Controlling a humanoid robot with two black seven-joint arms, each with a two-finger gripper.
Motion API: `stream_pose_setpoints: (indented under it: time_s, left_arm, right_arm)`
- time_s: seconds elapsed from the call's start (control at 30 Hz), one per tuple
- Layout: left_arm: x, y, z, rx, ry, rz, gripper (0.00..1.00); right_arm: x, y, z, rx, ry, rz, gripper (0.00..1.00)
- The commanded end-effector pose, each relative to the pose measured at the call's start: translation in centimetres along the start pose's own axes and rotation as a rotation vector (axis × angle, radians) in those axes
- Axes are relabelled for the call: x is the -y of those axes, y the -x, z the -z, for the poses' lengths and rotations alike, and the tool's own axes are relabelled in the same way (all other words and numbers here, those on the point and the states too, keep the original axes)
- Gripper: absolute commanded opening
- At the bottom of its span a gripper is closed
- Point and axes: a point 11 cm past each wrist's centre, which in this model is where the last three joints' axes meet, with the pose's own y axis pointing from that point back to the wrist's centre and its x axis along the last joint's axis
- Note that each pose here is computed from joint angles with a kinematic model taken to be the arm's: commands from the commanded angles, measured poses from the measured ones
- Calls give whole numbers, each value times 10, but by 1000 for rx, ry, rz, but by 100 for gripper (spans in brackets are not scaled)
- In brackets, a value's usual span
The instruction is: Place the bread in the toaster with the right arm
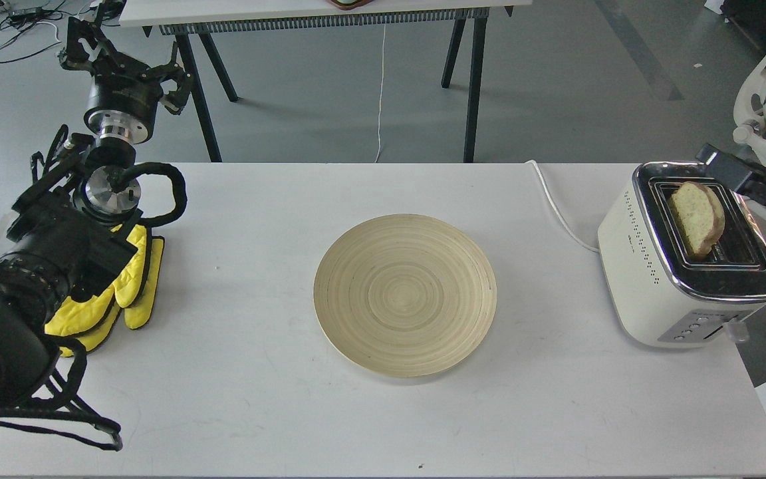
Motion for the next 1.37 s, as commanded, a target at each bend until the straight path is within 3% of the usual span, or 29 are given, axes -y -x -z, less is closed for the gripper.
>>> stream_pose_setpoints:
  time_s: [0.0, 0.23, 0.37, 0.6, 1.07, 1.33]
  left_arm:
    - [0, 1, 0, -1, 0, 1, 100]
    - [0, 0, 0, -2, 0, -1, 100]
    - [0, 0, 0, -2, 1, -1, 100]
    - [0, -1, -1, -1, 1, -1, 100]
    - [0, 0, -1, 3, -1, 1, 100]
    - [0, 0, 0, -2, 0, -1, 100]
  right_arm:
    - [23, -8, 26, 235, -51, -62, 99]
    - [65, -22, 47, 686, -88, -163, 100]
    - [83, -23, 61, 918, -174, -129, 100]
    - [101, -18, 40, 1344, -284, -24, 100]
    - [132, 27, 38, 1566, -279, -36, 100]
    - [134, 16, 36, 1560, -286, -72, 100]
